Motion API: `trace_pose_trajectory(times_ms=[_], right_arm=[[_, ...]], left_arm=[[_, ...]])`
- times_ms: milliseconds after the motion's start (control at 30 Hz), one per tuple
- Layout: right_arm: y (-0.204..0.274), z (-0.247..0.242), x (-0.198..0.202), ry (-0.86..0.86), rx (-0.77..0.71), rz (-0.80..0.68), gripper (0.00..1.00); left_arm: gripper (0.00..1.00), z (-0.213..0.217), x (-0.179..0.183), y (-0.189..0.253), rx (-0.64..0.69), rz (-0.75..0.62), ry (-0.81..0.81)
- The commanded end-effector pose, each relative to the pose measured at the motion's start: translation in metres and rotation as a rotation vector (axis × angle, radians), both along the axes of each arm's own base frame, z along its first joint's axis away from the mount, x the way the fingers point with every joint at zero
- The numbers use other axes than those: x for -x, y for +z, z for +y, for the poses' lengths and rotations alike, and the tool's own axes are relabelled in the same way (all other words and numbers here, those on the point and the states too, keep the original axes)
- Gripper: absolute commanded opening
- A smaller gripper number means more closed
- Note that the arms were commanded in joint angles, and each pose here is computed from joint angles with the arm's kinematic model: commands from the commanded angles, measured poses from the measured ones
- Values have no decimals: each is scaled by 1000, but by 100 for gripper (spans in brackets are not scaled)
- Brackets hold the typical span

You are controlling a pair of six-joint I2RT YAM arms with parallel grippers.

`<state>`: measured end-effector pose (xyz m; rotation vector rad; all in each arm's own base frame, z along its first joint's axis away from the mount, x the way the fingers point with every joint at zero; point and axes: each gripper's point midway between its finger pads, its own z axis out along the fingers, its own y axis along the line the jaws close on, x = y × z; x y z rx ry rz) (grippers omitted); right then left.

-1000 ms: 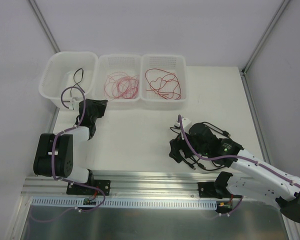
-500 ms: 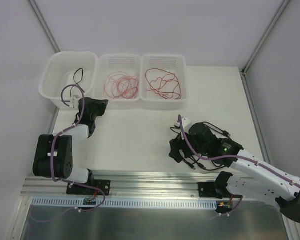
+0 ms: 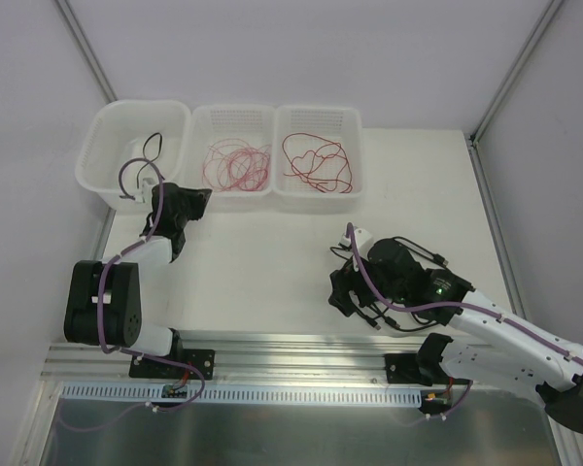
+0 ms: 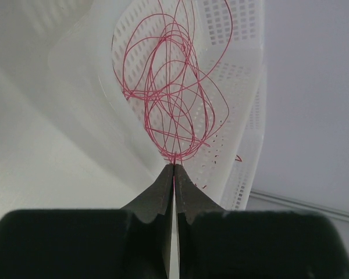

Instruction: Untangle the cables

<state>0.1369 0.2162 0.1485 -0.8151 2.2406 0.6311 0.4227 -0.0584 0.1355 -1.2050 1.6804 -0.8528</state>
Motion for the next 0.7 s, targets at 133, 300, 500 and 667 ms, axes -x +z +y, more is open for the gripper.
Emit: trace_pose_trajectory(times_ms=[133, 300, 500, 667], right_arm=[[6, 0, -1, -6, -14, -21, 87], [9, -2, -1, -6, -19, -27, 87], [12, -6, -5, -28, -2, -48, 87], [12, -8, -6, -35, 5, -53, 87]], left_arm=[[0, 0, -19, 27, -49, -60, -38], [3, -10, -55, 54, -165, -126, -144], [18, -20, -99, 42, -280, -51, -278], [56, -28, -109, 32, -329, -33, -370]])
